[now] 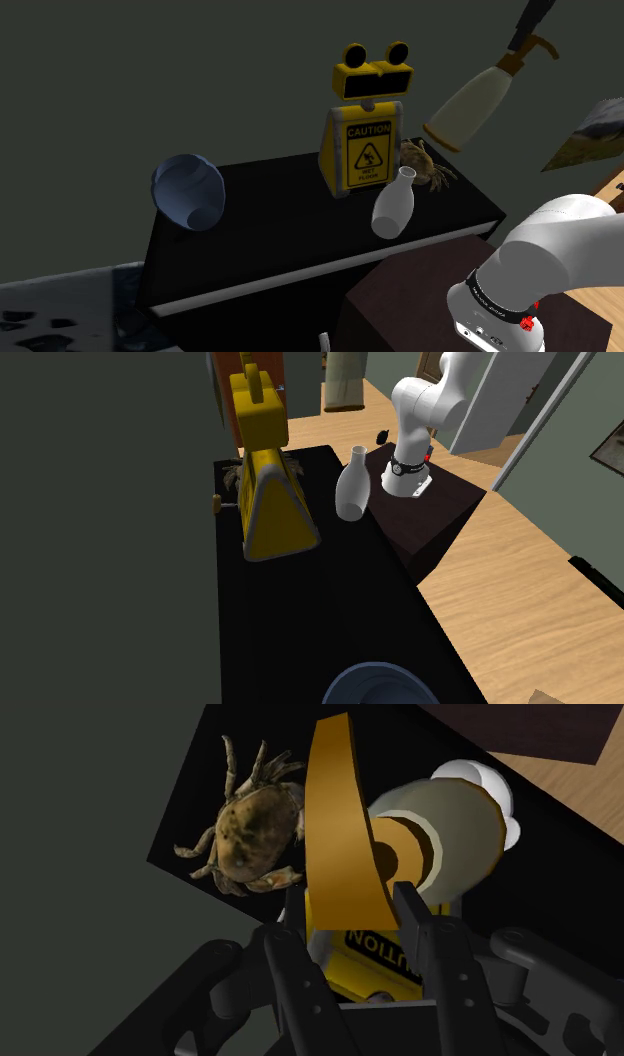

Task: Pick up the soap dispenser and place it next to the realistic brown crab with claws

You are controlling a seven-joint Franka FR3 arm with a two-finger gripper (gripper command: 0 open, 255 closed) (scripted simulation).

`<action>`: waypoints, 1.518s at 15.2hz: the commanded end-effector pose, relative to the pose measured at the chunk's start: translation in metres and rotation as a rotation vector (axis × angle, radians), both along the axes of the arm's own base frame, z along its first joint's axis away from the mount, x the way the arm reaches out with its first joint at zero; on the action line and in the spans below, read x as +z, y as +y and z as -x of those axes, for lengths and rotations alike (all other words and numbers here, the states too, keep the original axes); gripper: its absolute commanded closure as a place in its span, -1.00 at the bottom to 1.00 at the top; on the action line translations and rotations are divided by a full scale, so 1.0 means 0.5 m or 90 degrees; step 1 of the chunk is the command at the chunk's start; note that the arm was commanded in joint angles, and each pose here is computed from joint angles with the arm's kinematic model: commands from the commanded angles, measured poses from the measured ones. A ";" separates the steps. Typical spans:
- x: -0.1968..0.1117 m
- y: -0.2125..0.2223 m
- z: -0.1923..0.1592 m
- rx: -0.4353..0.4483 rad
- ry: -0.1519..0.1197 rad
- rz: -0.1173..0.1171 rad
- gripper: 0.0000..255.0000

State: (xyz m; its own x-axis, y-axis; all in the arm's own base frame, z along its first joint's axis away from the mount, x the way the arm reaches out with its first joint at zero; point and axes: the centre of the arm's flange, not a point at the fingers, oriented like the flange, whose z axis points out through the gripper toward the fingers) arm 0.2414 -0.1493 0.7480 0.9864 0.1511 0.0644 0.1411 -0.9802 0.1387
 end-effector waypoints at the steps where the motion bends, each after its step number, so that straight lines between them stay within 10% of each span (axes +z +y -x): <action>1: -0.022 0.000 0.000 0.000 -0.001 0.000 1.00; 23: -0.255 0.000 0.000 0.000 -0.001 0.000 1.00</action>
